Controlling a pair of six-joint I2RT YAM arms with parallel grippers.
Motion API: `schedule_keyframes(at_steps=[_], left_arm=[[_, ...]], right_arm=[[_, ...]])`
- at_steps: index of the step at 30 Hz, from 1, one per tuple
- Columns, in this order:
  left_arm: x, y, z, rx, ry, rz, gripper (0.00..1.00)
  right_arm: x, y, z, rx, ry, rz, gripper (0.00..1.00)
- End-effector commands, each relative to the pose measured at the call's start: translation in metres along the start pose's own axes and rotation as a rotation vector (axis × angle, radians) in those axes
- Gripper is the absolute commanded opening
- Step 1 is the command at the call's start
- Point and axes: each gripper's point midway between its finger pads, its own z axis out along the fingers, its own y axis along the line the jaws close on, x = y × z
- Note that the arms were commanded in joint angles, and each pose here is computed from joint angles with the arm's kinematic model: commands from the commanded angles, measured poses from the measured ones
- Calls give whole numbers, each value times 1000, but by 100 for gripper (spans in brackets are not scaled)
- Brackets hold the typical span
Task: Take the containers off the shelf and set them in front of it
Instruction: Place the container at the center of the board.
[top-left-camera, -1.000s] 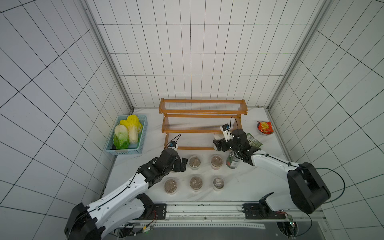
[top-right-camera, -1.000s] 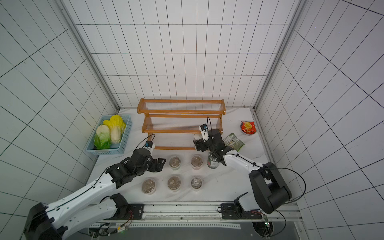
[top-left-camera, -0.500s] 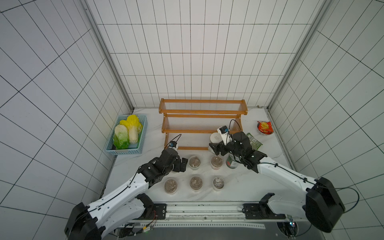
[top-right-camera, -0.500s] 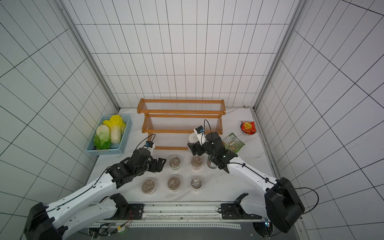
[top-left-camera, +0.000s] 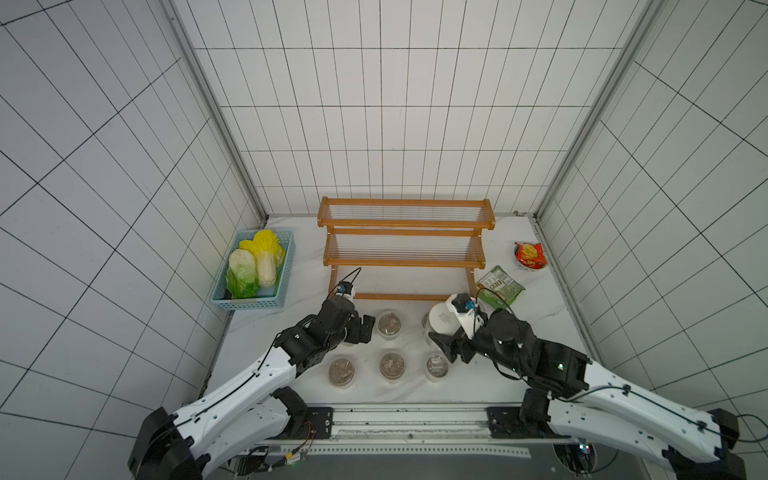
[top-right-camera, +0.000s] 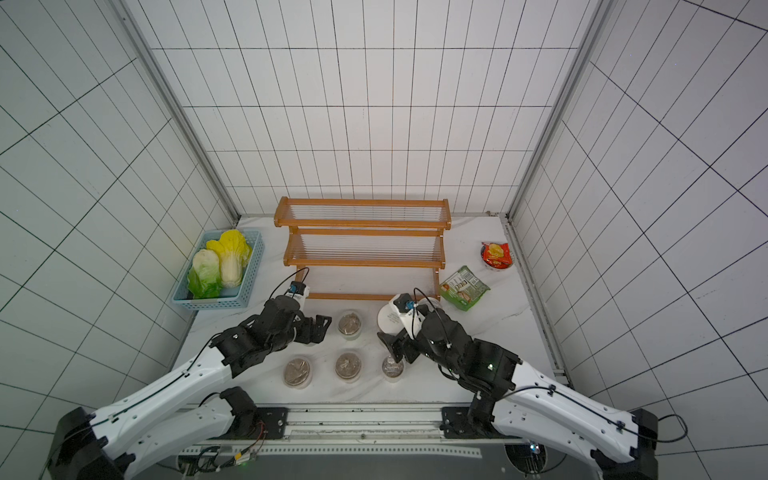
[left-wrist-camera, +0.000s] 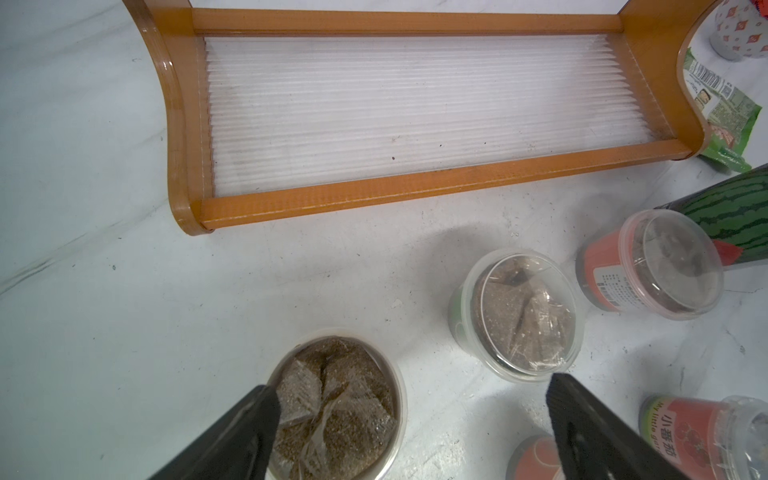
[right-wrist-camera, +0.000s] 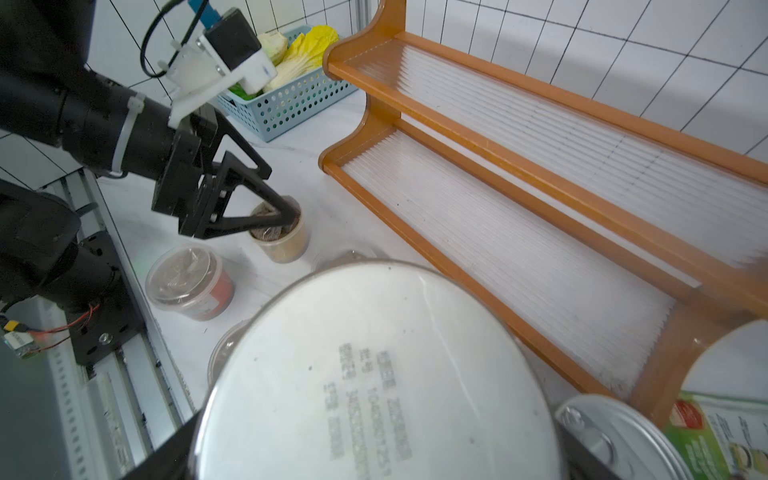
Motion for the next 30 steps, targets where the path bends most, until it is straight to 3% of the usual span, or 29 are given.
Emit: schedule_keyframes(at_steps=[1,7,14,18,30], left_arm=[[-9,-5,0,24,-28,3,98],[-9,-7,3,27,-14,8,99],[-12,-6,0,16,-20,21,98],[-14,-4,-3,14,-31,22,98],[-16,-1,-4,12,-38,16,98]], right_arm=[[30,-33,-28,182,104,65,73],[63,-51,-39,319,170,123,73],[94,-53,-13,397,179,185,75],[103,-51,2,395,128,252,76],[139,-53,9,422,267,324,83]])
